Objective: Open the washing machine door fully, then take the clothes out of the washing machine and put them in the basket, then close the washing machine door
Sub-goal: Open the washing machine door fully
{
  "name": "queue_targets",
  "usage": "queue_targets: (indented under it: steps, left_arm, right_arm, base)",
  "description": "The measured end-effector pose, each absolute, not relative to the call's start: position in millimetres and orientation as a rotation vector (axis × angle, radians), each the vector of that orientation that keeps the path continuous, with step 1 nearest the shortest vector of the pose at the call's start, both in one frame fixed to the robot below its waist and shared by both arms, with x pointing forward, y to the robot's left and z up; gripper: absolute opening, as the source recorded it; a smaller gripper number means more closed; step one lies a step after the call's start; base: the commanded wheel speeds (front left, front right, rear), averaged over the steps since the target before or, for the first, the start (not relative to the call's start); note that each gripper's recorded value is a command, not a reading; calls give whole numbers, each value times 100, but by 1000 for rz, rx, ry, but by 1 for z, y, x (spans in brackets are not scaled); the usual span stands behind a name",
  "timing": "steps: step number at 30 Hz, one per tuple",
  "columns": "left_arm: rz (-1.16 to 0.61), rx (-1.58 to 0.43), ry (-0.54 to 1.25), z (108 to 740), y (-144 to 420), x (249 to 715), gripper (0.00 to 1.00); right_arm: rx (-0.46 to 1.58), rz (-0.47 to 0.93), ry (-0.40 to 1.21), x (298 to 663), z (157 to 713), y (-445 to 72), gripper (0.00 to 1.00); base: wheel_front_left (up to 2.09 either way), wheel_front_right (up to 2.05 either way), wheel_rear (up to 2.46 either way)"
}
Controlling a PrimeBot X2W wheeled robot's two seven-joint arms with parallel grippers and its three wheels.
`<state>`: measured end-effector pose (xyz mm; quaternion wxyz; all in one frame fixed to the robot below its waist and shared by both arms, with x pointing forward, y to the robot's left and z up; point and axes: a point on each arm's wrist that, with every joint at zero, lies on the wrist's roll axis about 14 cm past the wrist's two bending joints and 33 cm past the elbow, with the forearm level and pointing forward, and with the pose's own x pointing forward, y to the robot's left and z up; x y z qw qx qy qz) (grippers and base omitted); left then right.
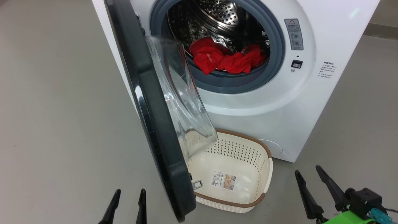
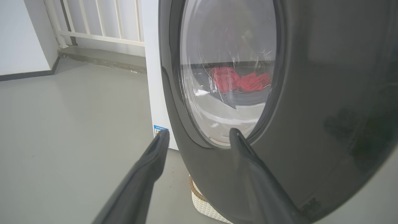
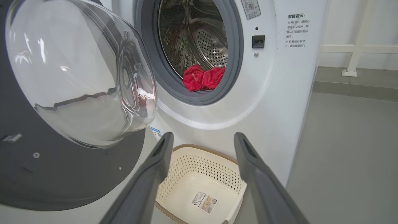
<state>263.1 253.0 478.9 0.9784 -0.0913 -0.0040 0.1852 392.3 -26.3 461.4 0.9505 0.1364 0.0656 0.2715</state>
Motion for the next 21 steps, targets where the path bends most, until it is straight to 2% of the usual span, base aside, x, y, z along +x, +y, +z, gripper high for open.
queue_targets:
  steps: [10, 11, 13, 14, 21]
  left_arm:
    - [372, -182, -6, 479, 253, 264, 100]
    - [371, -181, -6, 479, 253, 264, 82]
    - [370, -178, -8, 479, 252, 264, 14]
    - [370, -178, -16, 482, 253, 264, 0]
    - [441, -163, -176, 530, 281, 263, 0]
  right_arm:
    - [270, 534, 159, 386, 452, -30, 100]
    - [270, 534, 159, 386, 452, -30, 100]
    - [270, 533, 157, 386, 452, -30, 100]
    - [270, 532, 157, 386, 453, -30, 100]
    - [269, 533, 149, 386, 455, -30, 100]
  base:
    - [0, 0, 0]
    - [0, 0, 0]
    - [0, 0, 0]
    - [0, 0, 0]
    - [0, 0, 0]
